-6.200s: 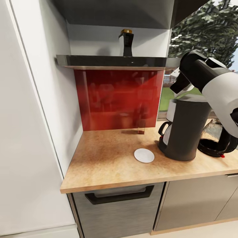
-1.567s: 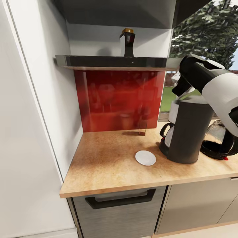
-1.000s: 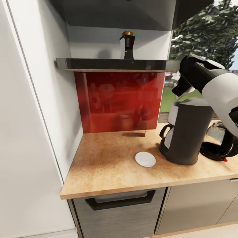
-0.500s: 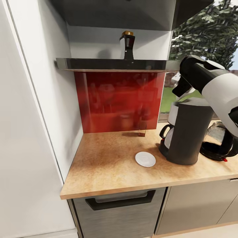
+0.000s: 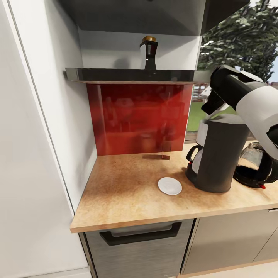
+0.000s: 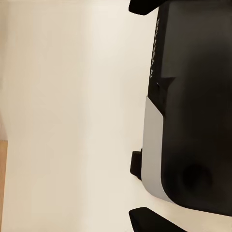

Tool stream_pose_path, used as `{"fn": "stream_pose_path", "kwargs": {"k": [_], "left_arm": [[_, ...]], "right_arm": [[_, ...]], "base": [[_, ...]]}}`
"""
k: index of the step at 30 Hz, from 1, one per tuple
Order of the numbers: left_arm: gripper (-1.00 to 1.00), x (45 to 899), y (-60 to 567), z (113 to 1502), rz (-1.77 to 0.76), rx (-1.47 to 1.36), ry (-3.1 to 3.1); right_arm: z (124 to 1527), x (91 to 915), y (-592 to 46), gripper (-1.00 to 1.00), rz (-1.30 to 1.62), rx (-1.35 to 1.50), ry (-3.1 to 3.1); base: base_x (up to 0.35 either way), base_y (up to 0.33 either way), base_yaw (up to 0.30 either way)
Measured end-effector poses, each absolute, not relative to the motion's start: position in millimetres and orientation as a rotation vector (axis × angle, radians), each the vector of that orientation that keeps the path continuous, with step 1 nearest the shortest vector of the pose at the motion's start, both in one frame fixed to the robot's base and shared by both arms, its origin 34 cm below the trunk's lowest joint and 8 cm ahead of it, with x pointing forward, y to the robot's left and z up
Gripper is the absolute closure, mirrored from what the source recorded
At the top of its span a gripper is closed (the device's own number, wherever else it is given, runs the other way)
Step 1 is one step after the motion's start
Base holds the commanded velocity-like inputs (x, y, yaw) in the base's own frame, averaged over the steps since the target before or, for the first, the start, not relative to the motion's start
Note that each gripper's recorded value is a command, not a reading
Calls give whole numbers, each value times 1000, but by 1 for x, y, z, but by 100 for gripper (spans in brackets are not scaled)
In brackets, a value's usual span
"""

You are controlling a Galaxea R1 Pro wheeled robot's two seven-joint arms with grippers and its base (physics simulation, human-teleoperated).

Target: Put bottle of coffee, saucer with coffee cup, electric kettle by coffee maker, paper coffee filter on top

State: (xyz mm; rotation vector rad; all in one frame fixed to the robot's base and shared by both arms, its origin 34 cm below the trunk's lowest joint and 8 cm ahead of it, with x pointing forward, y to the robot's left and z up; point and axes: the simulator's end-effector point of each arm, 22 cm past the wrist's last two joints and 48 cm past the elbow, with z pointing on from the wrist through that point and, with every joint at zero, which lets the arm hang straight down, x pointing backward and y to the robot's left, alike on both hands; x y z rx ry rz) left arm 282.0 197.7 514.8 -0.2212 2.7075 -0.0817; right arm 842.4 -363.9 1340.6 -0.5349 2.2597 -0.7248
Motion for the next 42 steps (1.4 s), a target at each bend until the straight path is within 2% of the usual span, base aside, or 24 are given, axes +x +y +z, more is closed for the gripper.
{"fn": "stream_pose_path", "kwargs": {"k": [29, 30, 42], "left_arm": [[-100, 282, 198, 515, -82, -221, 2707], [-100, 282, 198, 515, -82, -221, 2707], [-100, 282, 198, 515, -82, -221, 2708]], "right_arm": [[1334, 840, -358, 100, -687, -563, 2284], [1334, 840, -358, -100, -687, -563, 2284], [1333, 840, -356, -100, -671, -558, 2286]], "base": [[0, 0, 0], [0, 0, 0], [0, 0, 0]]}}
